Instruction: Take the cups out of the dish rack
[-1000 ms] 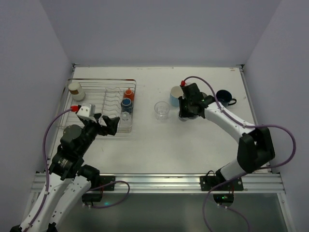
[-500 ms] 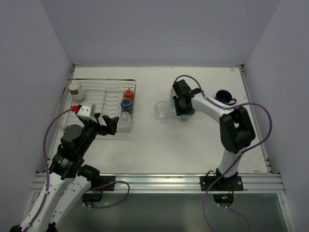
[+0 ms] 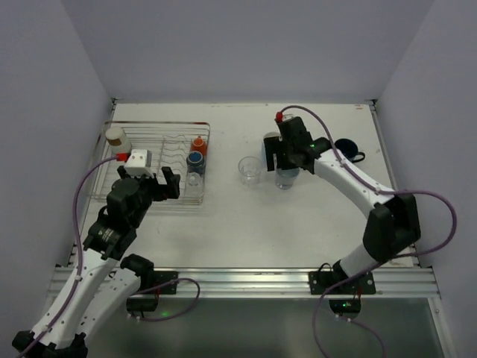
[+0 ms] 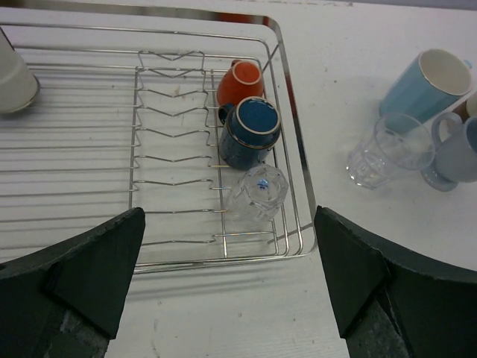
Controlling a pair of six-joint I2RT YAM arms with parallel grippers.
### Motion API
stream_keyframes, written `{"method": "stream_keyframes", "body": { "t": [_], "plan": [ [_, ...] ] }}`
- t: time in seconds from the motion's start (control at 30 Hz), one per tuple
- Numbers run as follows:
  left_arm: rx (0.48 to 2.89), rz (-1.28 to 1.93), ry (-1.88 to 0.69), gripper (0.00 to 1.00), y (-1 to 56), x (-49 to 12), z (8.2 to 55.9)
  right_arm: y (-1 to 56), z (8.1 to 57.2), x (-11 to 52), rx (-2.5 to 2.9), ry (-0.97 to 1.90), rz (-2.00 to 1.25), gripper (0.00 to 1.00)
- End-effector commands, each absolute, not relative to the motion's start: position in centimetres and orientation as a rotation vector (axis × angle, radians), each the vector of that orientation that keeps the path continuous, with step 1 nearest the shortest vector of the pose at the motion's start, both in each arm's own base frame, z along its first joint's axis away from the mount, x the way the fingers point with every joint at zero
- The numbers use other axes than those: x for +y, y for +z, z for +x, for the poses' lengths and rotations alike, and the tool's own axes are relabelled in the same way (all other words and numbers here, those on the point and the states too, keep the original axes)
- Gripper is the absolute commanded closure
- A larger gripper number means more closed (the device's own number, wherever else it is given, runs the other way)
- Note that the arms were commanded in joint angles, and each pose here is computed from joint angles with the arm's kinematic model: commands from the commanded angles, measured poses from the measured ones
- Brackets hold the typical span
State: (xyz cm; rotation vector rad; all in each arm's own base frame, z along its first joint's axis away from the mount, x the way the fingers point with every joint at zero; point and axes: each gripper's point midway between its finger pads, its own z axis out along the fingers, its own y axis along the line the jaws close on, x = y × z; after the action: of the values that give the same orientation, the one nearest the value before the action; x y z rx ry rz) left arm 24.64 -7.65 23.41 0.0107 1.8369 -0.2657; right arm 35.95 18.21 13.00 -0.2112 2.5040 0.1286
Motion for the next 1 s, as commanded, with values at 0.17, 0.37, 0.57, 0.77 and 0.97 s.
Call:
{"method": "stream_keyframes", "body": {
  "t": [0.17, 0.37, 0.57, 0.77, 0.97],
  "plan": [
    [1.808, -0.214, -0.164, 0.00, 27.6, -6.8, 30.1, 22.4, 30.2, 20.6, 2.116, 0.536, -0.234, 0.07],
    [1.867, -0.428, -0.024, 0.00, 25.6, -1.3, 37.7, 23.7, 26.2, 21.0, 1.930, 0.759, -0.226, 0.06],
    [1.896, -0.595, 0.181, 0.00, 22.2, 6.5, 41.9, 22.8, 24.6, 21.2, 1.891, 0.843, -0.234, 0.06],
    [1.942, -0.638, 0.199, 0.00, 18.0, 10.3, 44.8, 22.3, 24.1, 22.1, 1.892, 0.902, -0.272, 0.06],
    [1.941, -0.661, 0.285, 0.00, 16.6, 14.0, 46.6, 21.3, 23.7, 22.7, 1.919, 0.933, -0.299, 0.06]
  ]
}}
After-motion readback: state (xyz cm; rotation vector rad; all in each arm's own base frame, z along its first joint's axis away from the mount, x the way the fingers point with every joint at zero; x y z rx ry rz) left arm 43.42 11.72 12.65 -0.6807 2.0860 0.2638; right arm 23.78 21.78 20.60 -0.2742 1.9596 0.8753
